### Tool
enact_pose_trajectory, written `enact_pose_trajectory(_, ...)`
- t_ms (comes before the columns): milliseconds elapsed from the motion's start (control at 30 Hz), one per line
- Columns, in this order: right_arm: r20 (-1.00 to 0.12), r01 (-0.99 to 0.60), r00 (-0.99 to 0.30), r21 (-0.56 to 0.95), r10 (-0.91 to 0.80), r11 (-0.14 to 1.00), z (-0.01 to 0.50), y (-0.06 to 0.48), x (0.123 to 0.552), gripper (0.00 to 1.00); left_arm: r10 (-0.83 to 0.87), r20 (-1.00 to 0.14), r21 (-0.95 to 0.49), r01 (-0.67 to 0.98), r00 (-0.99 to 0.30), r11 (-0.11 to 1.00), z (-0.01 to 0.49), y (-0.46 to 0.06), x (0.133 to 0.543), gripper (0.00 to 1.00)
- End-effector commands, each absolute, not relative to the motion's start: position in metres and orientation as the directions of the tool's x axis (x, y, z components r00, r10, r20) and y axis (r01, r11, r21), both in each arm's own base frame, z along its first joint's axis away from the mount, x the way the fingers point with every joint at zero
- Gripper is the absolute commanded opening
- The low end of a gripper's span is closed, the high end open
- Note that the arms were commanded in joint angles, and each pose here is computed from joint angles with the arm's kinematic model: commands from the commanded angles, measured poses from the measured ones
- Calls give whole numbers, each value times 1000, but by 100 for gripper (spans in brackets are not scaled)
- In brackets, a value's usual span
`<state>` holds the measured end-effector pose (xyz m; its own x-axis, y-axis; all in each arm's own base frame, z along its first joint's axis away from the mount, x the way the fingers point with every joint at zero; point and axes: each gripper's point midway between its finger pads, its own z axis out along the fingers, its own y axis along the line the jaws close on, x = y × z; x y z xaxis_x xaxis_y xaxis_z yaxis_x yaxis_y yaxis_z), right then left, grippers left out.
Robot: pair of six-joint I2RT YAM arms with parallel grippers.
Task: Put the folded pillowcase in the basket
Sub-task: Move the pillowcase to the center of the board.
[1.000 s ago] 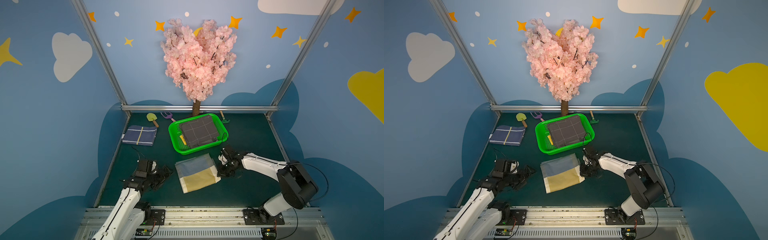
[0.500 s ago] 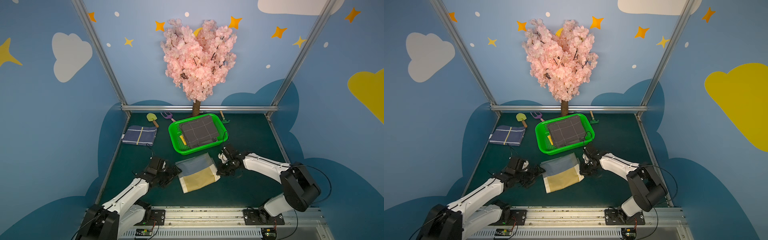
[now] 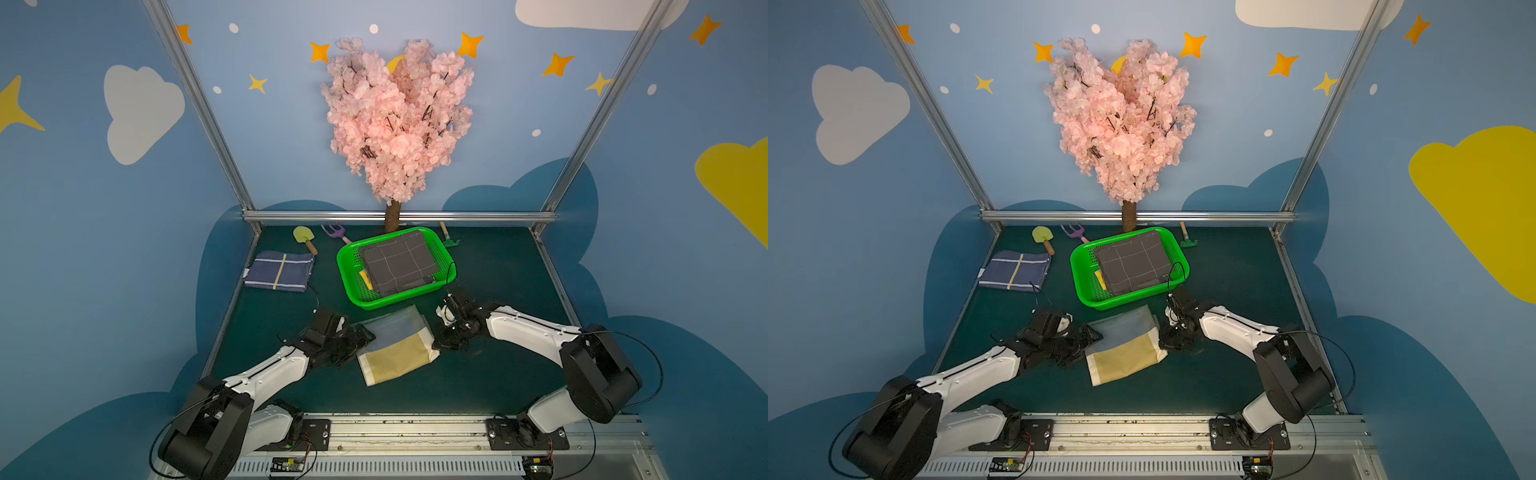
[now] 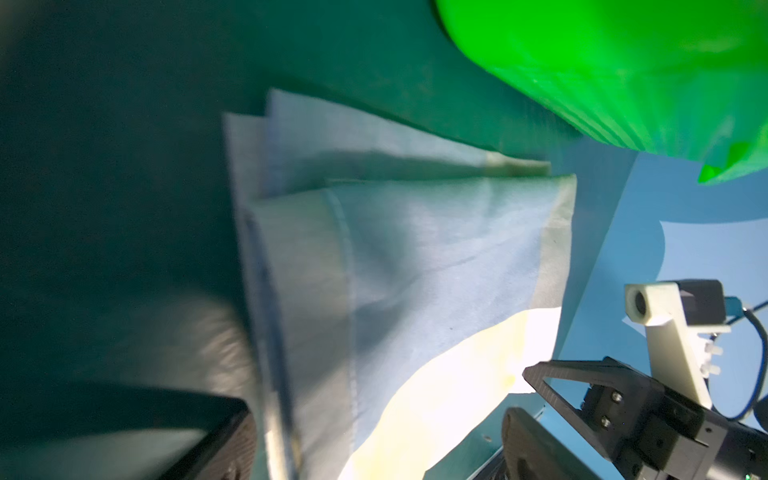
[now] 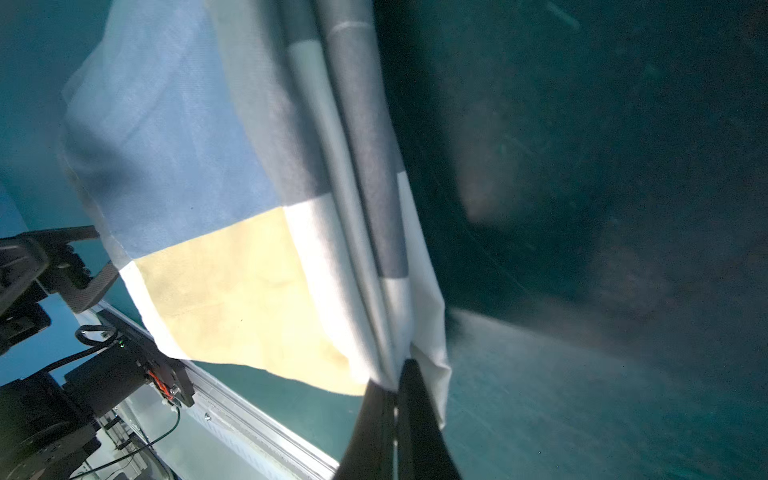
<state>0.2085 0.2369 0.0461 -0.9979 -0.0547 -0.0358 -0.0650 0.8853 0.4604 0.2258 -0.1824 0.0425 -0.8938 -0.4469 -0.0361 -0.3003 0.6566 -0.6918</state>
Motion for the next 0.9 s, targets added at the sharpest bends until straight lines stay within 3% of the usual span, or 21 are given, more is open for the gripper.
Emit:
enact_pose_trajectory(0, -54, -68, -997, 492, -47, 868, 54, 244, 215, 0, -416, 57, -641, -352, -908, 682, 14, -185, 204, 94)
enact_pose_trajectory(233, -51, -64, -998, 489, -44, 870, 52, 240, 211, 0, -413, 44, -625, -347, -910, 699, 14, -185, 202, 84)
enact_pose_trajectory(267, -50, -63, -998, 489, -45, 870, 52, 240, 211, 0, -413, 38, -621, -345, -910, 704, 14, -184, 201, 78)
enact_pose_trajectory(333, -47, -63, -998, 490, -46, 869, 52, 240, 211, 0, -414, 27, -608, -344, -910, 715, 16, -181, 200, 48)
enact_pose_trajectory(367, -47, -64, -998, 493, -46, 868, 52, 241, 211, 0, -414, 24, -601, -344, -910, 722, 16, -179, 200, 39)
enact_pose_trajectory(533, -36, -65, -998, 496, -54, 866, 50, 243, 209, 0, -421, 16, -596, -347, -907, 724, 17, -177, 200, 4)
enact_pose_trajectory(867, -112, -153, -987, 480, -113, 864, 76, 246, 208, 0, -414, -52, -618, -297, -909, 728, 36, -178, 204, 3)
